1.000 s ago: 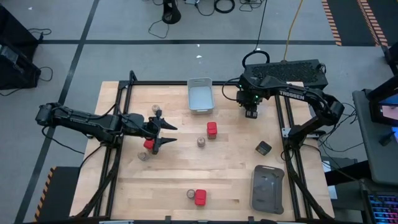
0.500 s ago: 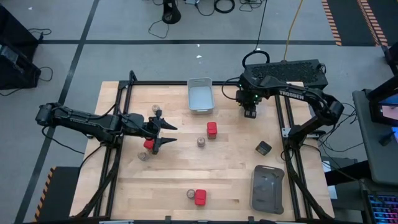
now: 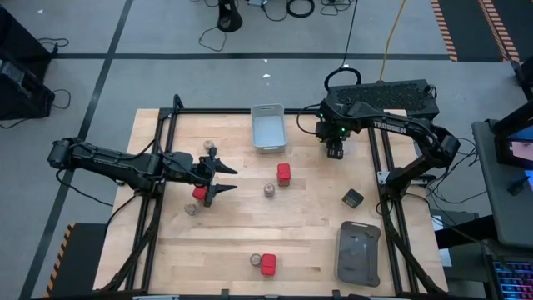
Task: Sort spices by type
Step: Put the black seasoning can into the transparent bin
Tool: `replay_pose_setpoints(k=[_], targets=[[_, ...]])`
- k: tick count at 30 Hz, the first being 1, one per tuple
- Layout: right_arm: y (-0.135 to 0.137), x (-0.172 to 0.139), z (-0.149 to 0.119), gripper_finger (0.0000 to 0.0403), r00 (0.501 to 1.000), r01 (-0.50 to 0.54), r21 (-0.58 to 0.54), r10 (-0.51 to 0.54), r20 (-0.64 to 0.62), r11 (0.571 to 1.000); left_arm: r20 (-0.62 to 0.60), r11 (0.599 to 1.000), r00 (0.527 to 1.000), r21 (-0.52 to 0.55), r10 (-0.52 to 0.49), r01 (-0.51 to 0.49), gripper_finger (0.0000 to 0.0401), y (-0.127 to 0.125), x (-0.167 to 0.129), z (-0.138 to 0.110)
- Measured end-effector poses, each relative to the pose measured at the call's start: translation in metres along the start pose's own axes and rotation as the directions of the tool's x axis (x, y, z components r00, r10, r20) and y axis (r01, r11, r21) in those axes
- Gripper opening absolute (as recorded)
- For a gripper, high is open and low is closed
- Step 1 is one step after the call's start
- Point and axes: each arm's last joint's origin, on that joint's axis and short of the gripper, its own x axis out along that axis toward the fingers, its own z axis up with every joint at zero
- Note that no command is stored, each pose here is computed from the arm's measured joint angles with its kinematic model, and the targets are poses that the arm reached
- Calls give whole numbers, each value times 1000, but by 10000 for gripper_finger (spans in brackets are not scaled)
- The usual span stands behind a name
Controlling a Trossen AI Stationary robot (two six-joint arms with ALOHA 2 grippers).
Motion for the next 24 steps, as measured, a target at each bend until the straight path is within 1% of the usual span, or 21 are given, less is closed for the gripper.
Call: replay_pose_setpoints(k=[5, 9, 12, 16, 20, 24], targets=[[-1, -5, 1, 190, 1000, 6, -2, -6, -13, 1000, 0, 1000, 1000, 0, 0, 0, 231, 0, 0, 0], [-5, -20, 5, 190, 999, 33, 11, -33, -33, 999, 0, 1000, 1000, 0, 0, 0, 231, 0, 0, 0], [-9, -36, 10, 189, 999, 43, 56, -42, -17, 998, 0, 1000, 1000, 8, 0, 0, 231, 0, 0, 0], [-12, -56, 13, 182, 999, 51, 177, -47, -25, 983, 0, 1000, 1000, 14, 0, 0, 231, 0, 0, 0], [-16, -58, 5, 153, 996, 50, 305, -26, -83, 951, 0, 1000, 1000, 16, 0, 0, 231, 0, 0, 0], [-16, -48, -5, 92, 989, 49, 358, 4, -145, 932, 0, 1000, 1000, 16, 0, 0, 231, 0, 0, 0]])
